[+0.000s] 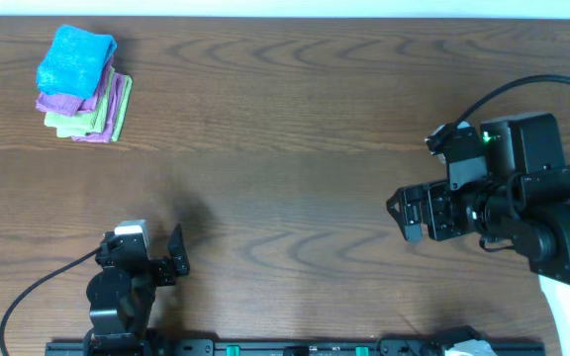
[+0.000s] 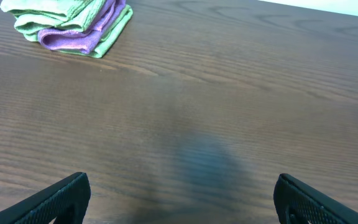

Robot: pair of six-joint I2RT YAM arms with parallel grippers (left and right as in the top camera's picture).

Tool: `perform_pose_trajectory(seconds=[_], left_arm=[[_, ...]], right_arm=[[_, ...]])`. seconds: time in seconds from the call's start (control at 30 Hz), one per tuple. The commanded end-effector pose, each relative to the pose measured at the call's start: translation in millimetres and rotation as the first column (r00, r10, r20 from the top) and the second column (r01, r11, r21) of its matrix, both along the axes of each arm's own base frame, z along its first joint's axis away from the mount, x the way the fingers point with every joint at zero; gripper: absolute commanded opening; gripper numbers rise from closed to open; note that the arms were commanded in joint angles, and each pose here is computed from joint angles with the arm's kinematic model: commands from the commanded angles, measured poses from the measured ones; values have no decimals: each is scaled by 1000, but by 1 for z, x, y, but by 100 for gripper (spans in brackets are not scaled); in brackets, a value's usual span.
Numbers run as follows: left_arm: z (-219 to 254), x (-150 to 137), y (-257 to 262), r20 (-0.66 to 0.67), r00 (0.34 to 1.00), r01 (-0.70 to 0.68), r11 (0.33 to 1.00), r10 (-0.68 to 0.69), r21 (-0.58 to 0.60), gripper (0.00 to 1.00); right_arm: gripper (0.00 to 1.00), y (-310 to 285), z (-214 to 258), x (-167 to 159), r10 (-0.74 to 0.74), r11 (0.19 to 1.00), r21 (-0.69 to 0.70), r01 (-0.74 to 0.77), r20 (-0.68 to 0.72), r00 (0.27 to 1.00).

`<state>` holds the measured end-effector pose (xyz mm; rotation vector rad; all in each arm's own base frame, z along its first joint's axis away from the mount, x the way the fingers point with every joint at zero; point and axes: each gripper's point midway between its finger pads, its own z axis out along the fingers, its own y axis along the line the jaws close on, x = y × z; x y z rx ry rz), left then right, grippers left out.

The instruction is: Fold the cloth

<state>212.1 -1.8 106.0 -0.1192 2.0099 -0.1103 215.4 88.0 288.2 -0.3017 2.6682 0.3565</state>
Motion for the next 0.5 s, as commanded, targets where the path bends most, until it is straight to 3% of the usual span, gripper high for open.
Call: perform_pose_trajectory(seconds=[0.0, 0.37, 0.47], left_arm=[[-6, 0, 4, -7, 1000, -20, 1000, 20, 7, 95], [-6, 0, 4, -7, 1000, -20, 1000, 20, 7, 95], [-6, 0, 4, -7, 1000, -20, 1000, 20, 7, 95]], right_arm=[[99, 1, 0, -1, 11, 1000, -3, -11, 3, 1000], [99, 1, 0, -1, 11, 1000, -3, -11, 3, 1000], [99, -9, 2, 10, 39, 996, -88, -33, 68, 997]])
